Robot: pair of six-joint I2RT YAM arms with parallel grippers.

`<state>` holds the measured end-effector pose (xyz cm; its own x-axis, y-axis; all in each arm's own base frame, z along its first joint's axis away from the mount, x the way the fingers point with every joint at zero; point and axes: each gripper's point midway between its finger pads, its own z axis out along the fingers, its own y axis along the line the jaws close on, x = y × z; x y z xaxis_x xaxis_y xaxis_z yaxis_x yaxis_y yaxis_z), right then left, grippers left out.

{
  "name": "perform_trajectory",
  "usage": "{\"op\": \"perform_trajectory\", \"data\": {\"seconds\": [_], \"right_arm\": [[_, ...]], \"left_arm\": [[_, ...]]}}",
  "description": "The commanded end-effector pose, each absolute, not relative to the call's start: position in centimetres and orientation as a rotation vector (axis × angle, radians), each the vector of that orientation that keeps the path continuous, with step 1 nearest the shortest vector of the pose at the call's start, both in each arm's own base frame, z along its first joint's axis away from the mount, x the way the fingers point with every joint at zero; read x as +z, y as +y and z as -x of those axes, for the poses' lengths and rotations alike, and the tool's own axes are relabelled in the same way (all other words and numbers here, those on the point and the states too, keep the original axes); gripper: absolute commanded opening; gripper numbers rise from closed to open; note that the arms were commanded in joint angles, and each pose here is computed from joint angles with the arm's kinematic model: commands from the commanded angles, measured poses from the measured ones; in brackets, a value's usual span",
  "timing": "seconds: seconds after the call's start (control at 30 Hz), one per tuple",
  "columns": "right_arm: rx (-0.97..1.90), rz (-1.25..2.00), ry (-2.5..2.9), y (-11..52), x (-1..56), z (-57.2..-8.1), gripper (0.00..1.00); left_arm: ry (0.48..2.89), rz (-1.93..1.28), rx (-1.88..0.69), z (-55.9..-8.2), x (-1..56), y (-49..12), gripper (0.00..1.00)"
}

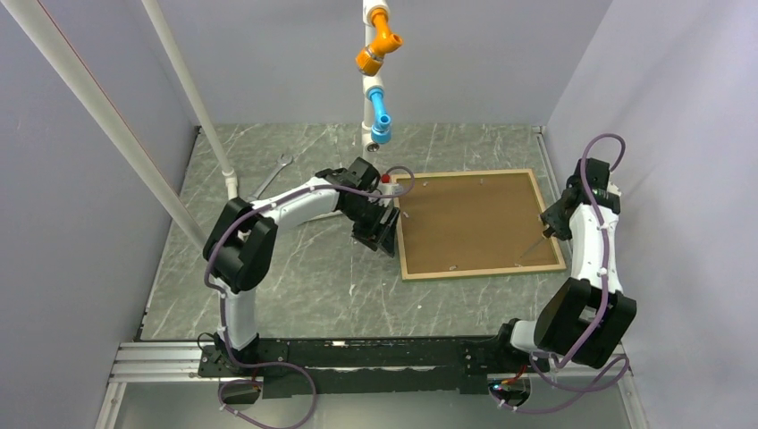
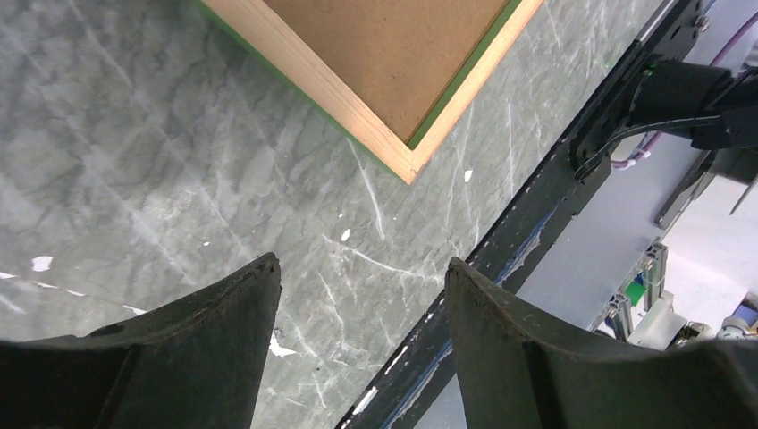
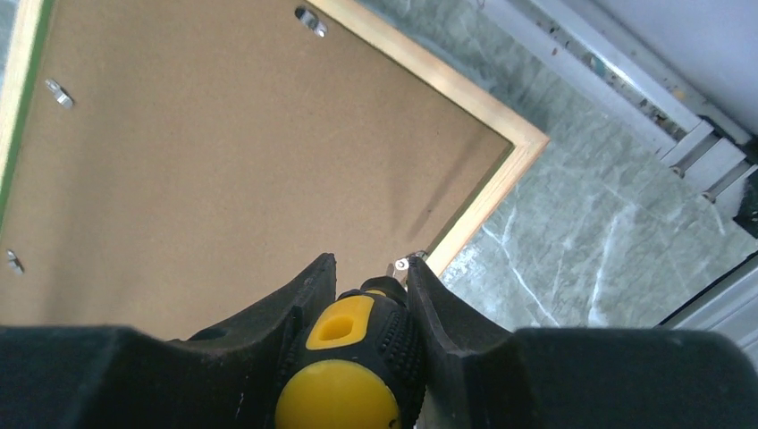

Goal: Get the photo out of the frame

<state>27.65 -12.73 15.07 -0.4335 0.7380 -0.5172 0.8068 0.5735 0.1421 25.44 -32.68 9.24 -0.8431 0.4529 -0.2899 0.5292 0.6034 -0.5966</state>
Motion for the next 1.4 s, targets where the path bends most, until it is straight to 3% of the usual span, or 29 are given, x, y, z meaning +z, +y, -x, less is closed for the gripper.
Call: {"op": "perform_trajectory", "data": {"seconds": [0.0,0.67,0.97,1.17,1.37], "right_arm": [[-0.135,-1.227,2.301,-11.8,13.9,-26.7,0.0],[-0.378,-1.321,2.203,-14.1,10.7,-24.9,0.0],[-0.549,-1.264,2.075,-16.1,14.7,-26.4,0.0],[-0.461,-1.156,2.062,-14.1,18.9,-28.9,0.0],[-0.231,-1.106,2.201,-9.6,16.2,-29.1,0.0]], "left_arm": [[2.706,-0.885,-1.022,-25.6,9.9,-33.2,0.71],[2.75,-0.807,-0.709,-26.6,7.0,-32.1,0.78],[2.759,-0.835,-0.712,-25.6,7.0,-32.0,0.76],[2.754,-0.871,-0.735,-25.3,7.1,-33.0,0.76],[2.75,-0.884,-0.736,-25.4,7.1,-33.7,0.78]]}}
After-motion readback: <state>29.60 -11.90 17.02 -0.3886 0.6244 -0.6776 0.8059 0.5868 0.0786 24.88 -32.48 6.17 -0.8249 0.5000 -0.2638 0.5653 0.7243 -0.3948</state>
